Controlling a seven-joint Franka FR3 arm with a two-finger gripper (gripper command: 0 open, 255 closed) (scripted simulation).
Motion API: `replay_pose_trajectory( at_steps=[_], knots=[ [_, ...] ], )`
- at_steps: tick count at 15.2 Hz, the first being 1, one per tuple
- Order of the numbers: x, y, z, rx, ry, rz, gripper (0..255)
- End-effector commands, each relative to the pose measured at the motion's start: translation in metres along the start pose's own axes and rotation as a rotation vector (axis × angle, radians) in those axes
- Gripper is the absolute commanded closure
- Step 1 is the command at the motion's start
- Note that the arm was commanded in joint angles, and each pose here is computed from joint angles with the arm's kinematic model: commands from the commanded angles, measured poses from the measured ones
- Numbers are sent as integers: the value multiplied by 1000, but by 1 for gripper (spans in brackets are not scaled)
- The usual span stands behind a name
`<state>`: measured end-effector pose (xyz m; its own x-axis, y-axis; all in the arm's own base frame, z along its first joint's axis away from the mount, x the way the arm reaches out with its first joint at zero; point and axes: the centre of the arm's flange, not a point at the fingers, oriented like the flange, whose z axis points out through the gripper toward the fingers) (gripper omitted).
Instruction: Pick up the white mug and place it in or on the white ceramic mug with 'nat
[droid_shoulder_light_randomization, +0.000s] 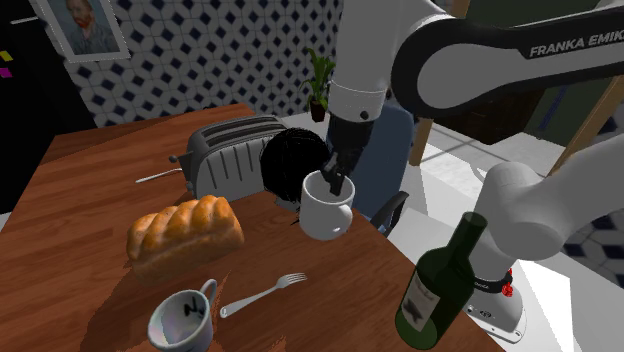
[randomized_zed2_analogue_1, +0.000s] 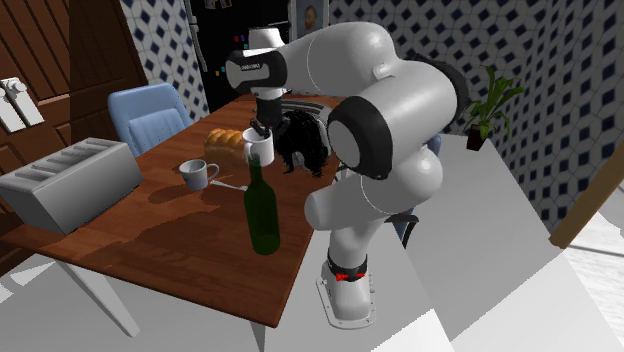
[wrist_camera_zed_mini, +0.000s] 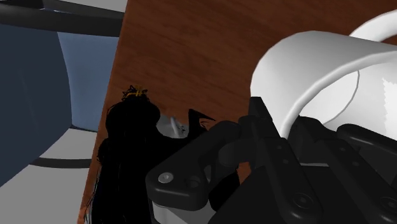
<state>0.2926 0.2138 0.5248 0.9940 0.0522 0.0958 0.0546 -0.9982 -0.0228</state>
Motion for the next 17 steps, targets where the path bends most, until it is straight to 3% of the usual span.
replay_pose_trajectory(
  at_steps=[1,17],
  knots=[
    [12,-31,0,2,0,0,255],
    [107,-219,1,2,0,0,255]
  ],
)
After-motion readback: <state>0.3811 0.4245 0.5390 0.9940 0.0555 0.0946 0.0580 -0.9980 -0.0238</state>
